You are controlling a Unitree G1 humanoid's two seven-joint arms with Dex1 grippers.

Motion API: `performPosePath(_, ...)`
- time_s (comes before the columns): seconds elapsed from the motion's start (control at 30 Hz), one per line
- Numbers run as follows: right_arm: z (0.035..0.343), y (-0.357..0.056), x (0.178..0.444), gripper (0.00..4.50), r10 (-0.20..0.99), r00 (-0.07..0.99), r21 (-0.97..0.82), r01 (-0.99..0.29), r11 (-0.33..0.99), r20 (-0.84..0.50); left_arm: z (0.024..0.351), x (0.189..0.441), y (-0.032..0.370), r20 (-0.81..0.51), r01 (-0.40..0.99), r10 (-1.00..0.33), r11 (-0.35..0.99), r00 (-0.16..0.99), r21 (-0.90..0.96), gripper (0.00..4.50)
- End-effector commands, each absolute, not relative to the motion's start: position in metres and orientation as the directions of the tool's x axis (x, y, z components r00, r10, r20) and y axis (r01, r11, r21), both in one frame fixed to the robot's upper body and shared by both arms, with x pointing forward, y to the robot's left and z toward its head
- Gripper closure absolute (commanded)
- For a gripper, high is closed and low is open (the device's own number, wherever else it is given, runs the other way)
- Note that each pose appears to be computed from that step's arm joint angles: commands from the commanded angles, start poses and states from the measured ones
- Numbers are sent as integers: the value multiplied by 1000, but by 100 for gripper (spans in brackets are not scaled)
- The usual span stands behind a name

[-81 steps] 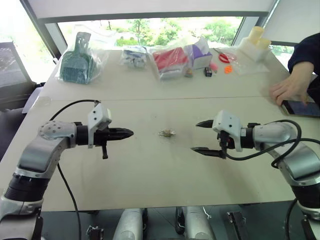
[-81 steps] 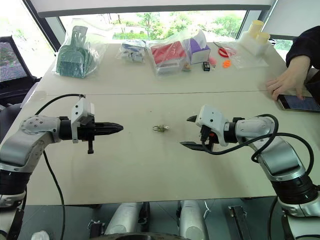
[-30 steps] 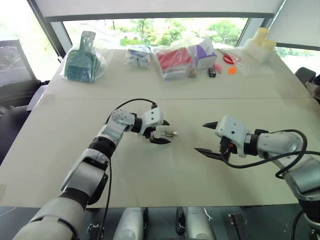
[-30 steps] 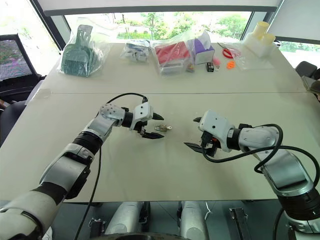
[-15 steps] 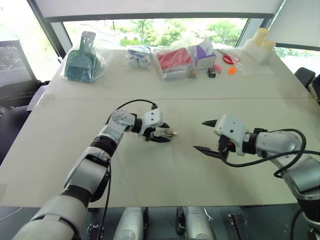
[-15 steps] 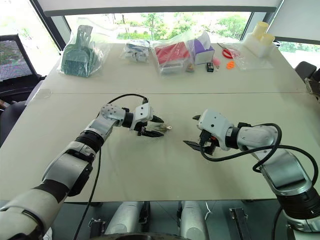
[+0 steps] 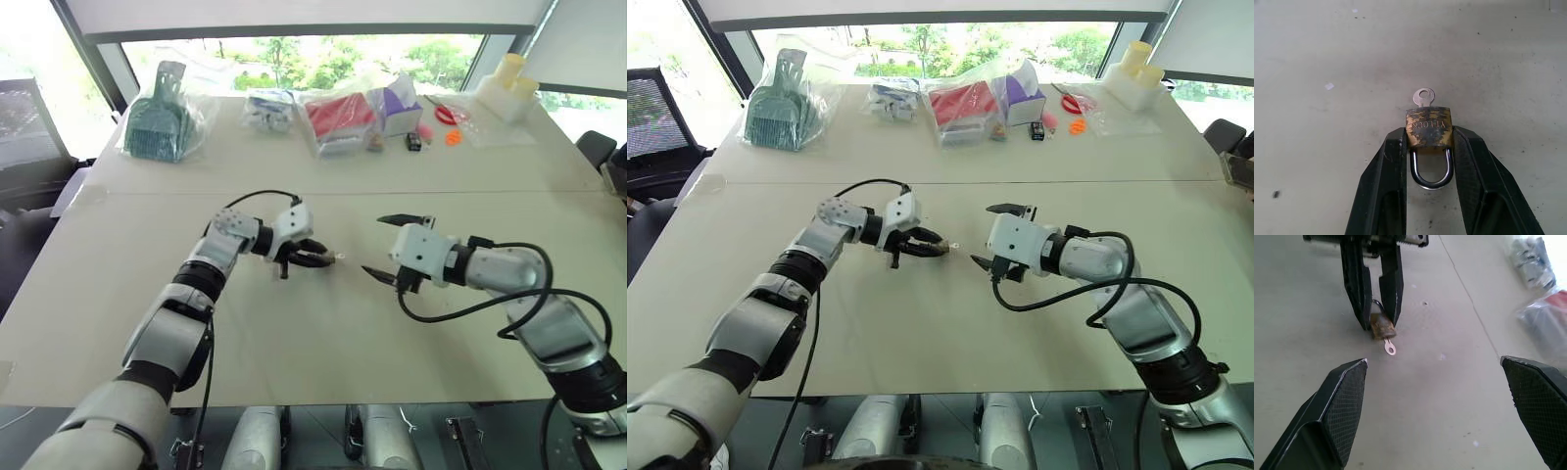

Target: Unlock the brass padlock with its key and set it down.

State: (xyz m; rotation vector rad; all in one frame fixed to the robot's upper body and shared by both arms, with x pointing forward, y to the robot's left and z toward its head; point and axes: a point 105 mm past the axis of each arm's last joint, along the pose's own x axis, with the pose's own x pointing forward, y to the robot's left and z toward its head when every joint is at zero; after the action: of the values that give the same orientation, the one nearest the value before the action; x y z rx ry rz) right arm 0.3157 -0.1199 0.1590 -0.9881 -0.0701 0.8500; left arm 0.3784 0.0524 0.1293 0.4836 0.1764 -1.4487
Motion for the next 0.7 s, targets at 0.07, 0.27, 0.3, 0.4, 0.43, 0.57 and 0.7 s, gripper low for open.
performPosePath(0.07, 166, -110, 323, 0, 667, 710, -844, -484, 232, -224, 173, 378, 49, -309, 967, -945, 31, 112, 255, 377)
performPosePath(0.27, 168, -98, 329, 0, 683, 711, -883, -416, 216, -168, 176, 370, 49, -318, 965, -944, 7, 92, 261, 377)
performPosePath(0.3, 170, -95, 330, 0, 686, 710, -889, -405, 213, -159, 176, 369, 49, -320, 965, -943, 2, 89, 262, 377)
performPosePath(0.4, 170, -90, 332, 0, 694, 704, -895, -395, 206, -151, 176, 367, 47, -322, 964, -943, -4, 85, 265, 377)
performPosePath(0.43, 170, -90, 332, 0, 695, 703, -898, -391, 202, -150, 176, 366, 47, -322, 964, -943, -4, 84, 264, 377)
performPosePath(0.57, 171, -87, 334, 127, 701, 697, -908, -380, 178, -154, 175, 365, 46, -328, 962, -941, -9, 84, 274, 377)
performPosePath(0.7, 171, -85, 335, 340, 705, 692, -913, -373, 165, -156, 175, 365, 45, -327, 961, -941, -7, 87, 277, 377)
